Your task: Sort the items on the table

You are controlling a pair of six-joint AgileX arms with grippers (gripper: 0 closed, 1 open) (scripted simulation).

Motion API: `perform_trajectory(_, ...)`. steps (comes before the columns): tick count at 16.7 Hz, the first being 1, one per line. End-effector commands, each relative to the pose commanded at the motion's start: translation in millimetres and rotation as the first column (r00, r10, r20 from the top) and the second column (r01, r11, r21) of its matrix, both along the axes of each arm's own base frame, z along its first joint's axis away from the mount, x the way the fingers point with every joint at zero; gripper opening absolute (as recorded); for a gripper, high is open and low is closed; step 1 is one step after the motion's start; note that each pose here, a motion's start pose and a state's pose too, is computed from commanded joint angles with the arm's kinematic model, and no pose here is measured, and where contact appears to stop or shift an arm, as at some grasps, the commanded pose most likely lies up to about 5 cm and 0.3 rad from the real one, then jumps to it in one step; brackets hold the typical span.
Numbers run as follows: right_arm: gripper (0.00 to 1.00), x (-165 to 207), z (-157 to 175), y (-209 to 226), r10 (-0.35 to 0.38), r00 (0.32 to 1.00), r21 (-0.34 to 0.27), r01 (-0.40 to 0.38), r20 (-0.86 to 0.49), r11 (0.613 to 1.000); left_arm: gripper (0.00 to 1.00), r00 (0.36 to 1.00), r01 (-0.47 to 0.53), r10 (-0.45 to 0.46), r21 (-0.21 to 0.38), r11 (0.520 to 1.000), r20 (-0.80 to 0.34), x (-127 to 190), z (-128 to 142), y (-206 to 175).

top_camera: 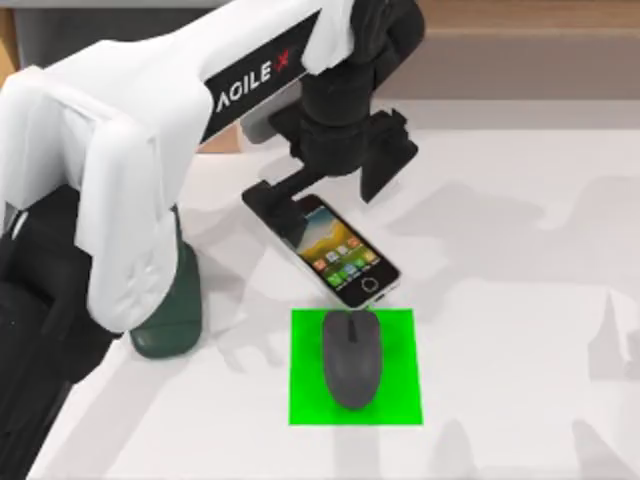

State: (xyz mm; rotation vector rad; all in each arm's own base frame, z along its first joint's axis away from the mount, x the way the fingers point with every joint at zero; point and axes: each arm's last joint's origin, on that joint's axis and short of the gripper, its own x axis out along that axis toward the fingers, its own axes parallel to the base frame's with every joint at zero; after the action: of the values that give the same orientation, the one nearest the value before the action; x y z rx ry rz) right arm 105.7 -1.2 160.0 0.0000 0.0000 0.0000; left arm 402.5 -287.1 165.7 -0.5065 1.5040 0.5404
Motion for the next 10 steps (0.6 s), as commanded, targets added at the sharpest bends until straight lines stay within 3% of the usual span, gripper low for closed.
perform_trajectory(7, 1.00, 0.0, 0.0, 0.0, 0.000, 1.000, 0.000, 0.000, 0.000, 1.000, 1.00, 1.000, 0.002, -0.002, 0.000, 1.000, 0.001, -0.9, -53.5, 0.1)
perform_trajectory(10, 1.00, 0.0, 0.0, 0.0, 0.000, 1.000, 0.000, 0.000, 0.000, 1.000, 1.00, 1.000, 0.001, -0.001, 0.000, 1.000, 0.001, -1.7, -61.3, 0.7)
